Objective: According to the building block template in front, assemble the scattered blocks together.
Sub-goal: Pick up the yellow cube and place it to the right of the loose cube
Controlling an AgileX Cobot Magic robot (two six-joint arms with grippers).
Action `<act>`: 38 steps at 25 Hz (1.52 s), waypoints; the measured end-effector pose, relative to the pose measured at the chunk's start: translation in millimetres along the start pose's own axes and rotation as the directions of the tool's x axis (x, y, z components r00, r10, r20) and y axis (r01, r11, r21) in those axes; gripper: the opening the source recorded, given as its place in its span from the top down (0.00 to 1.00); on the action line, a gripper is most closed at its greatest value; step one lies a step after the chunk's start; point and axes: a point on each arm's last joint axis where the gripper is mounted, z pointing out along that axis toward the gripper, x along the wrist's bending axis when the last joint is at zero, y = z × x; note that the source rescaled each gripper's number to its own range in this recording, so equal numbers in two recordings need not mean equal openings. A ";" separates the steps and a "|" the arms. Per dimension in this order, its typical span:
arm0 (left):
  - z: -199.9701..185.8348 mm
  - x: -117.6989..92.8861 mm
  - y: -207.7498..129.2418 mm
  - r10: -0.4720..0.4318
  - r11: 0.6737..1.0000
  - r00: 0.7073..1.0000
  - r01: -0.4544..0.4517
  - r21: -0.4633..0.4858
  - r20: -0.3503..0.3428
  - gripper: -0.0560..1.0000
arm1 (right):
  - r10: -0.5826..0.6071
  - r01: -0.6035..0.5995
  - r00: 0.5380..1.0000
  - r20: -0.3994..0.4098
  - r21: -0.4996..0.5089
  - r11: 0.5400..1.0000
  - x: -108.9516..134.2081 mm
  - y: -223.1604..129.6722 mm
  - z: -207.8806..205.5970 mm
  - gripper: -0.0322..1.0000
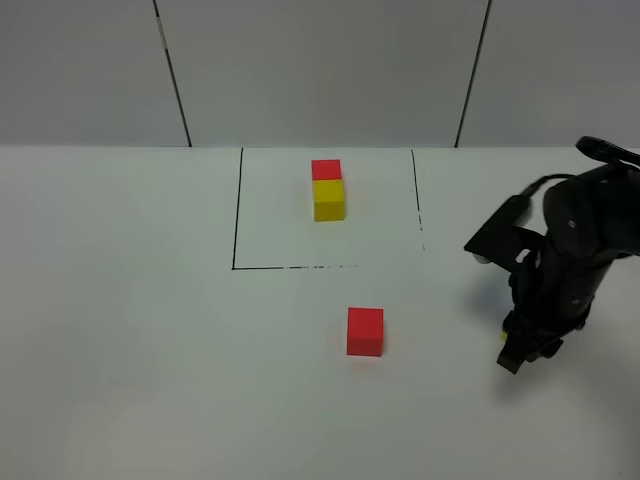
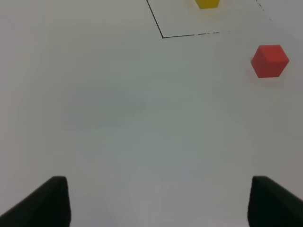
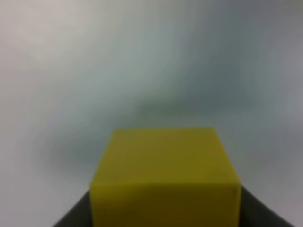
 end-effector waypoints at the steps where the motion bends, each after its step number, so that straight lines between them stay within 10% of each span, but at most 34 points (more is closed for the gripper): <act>1: 0.0 0.0 0.0 0.000 1.000 1.000 0.000 0.000 0.000 0.30 | -0.094 0.094 0.995 0.013 0.006 0.996 0.7 7.2 -3.3 0.96; 10: 0.0 0.0 0.0 -0.001 1.000 1.000 0.001 0.000 0.000 0.30 | -0.455 0.455 0.890 0.028 0.013 0.891 7.6 57.7 4.8 0.96; 38: 0.0 0.0 0.0 -0.001 1.000 1.000 0.001 0.000 0.000 0.30 | -0.551 0.550 0.830 -0.084 -0.037 0.834 35.5 109.7 41.7 0.96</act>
